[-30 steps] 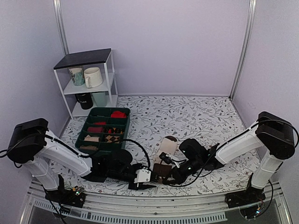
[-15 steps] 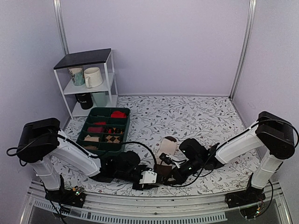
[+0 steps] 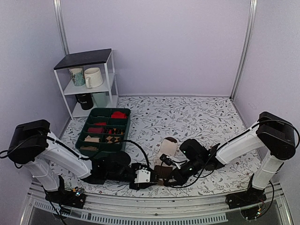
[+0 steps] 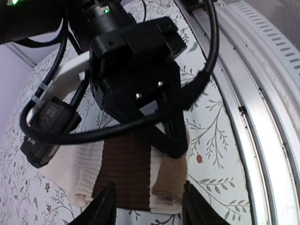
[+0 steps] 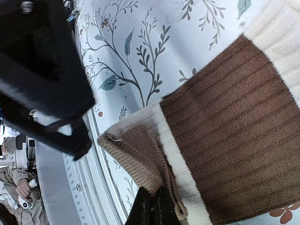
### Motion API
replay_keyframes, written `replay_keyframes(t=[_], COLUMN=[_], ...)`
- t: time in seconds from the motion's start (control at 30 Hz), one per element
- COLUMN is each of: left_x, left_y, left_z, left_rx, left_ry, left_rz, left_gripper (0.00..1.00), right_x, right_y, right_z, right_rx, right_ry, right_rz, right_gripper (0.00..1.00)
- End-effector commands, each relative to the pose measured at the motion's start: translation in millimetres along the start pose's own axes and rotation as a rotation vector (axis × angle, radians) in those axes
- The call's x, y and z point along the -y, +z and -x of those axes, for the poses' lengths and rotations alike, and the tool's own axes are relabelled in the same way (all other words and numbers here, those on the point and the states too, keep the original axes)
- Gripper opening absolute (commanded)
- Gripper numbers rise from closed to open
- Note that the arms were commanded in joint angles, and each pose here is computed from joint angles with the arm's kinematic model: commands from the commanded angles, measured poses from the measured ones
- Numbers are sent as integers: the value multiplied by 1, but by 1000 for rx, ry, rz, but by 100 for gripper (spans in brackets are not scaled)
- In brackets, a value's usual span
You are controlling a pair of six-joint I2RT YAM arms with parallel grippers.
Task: Roll the socks
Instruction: Roll the sock at the center of the board.
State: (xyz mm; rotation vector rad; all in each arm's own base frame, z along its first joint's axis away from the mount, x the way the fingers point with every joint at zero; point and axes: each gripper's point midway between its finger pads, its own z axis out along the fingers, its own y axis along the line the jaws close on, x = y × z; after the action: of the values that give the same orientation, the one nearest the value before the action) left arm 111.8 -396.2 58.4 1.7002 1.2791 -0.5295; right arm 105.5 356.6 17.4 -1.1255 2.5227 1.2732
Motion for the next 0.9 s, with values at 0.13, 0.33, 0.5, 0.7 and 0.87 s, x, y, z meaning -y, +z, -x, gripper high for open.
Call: replay_keyframes(t=[0.13, 0.33, 0.5, 0.7, 0.87], left_x=[25, 39, 31, 20, 20], left_y=[14, 17, 22, 27, 31], left_z=[7, -5, -19, -28, -36], left_rx=[-26, -96, -156, -194, -227], left_ry=[44, 47, 39, 47, 43], left_rz=[-144, -178, -120, -50, -43], left_gripper=[43, 41, 41, 41, 41], right_x=[33, 33, 33, 33, 32], right_y=[3, 2, 2, 1, 1], right_z=[-57, -56, -57, -56, -57], right_rx=[-176, -173, -177, -175, -176], right_ry=[137, 140, 141, 142, 144], right_rz=[-115, -119, -118, -120, -116], right_gripper=[0, 0, 0, 0, 0])
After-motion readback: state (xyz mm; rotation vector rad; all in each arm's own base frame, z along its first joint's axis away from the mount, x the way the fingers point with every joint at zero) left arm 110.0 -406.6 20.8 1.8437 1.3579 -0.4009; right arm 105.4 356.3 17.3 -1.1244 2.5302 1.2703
